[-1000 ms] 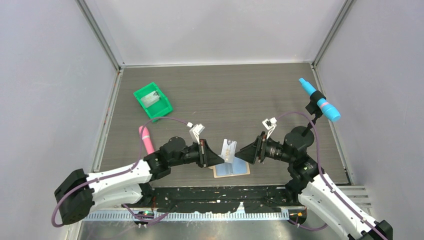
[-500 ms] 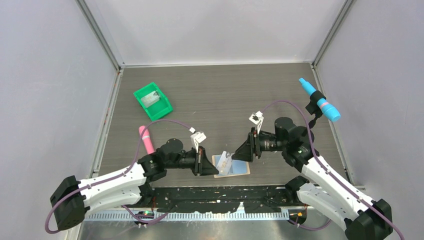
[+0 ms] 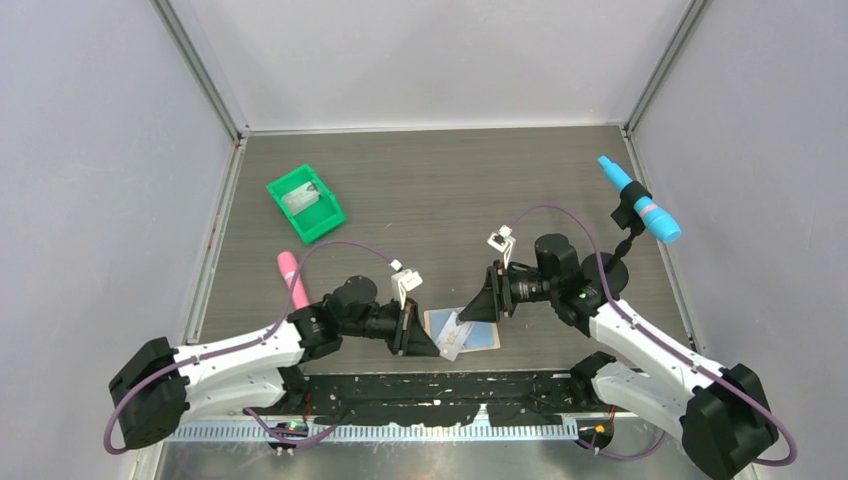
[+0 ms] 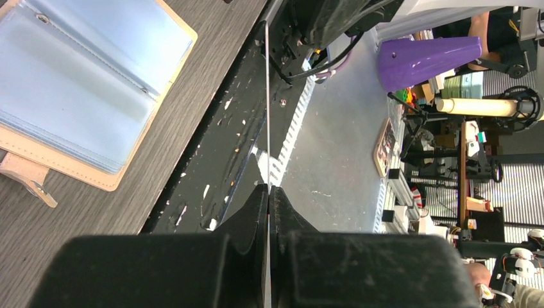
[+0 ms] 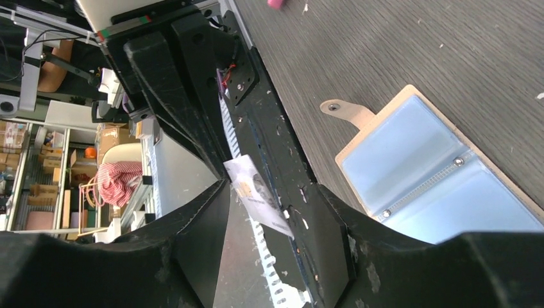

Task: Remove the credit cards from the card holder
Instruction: Place the credit card in the storage box.

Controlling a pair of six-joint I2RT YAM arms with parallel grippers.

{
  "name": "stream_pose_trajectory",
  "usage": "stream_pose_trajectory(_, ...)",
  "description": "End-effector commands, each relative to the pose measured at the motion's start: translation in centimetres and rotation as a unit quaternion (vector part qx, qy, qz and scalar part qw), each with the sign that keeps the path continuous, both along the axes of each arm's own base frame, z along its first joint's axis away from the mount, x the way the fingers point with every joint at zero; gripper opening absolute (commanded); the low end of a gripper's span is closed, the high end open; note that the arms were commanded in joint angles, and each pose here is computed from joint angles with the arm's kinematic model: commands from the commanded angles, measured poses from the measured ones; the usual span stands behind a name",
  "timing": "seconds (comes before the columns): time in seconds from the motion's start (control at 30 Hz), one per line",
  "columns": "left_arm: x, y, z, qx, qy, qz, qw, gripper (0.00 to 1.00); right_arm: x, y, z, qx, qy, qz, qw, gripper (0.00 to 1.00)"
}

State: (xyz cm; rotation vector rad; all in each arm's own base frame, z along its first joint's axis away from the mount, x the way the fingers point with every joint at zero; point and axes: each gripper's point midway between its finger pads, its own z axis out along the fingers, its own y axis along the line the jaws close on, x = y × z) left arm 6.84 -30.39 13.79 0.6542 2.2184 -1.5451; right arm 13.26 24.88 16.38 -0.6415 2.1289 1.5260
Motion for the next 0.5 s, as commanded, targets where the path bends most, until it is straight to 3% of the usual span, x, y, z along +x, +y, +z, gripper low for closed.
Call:
stream_pose_trajectory(0.0,0.5,-1.2,2.8,-0.043,-0.030,-0.018,0.998,0.00,0.4,0.6,0.3,0.020,-0.022,0.010,1.000,0.56)
stream_pose_trajectory(0.33,1.5,-1.1,2.7,-0.039,-0.017,-0.015,0.999,0.00,0.2,0.9,0.1,0.045,-0.011,0.007,0.999,0.27)
stream_pose_trajectory(0.43,2.2,-0.9,2.9,-0.041,-0.013,-0.008,0.999,0.00,0.0,1.0,0.2,0.057,-0.005,0.007,0.998,0.08)
stream_pose_trajectory(0.47,2.4,-0.8,2.9,-0.041,-0.012,-0.005,0.999,0.02,0.1,1.0,0.3,0.059,-0.005,0.005,0.998,0.06)
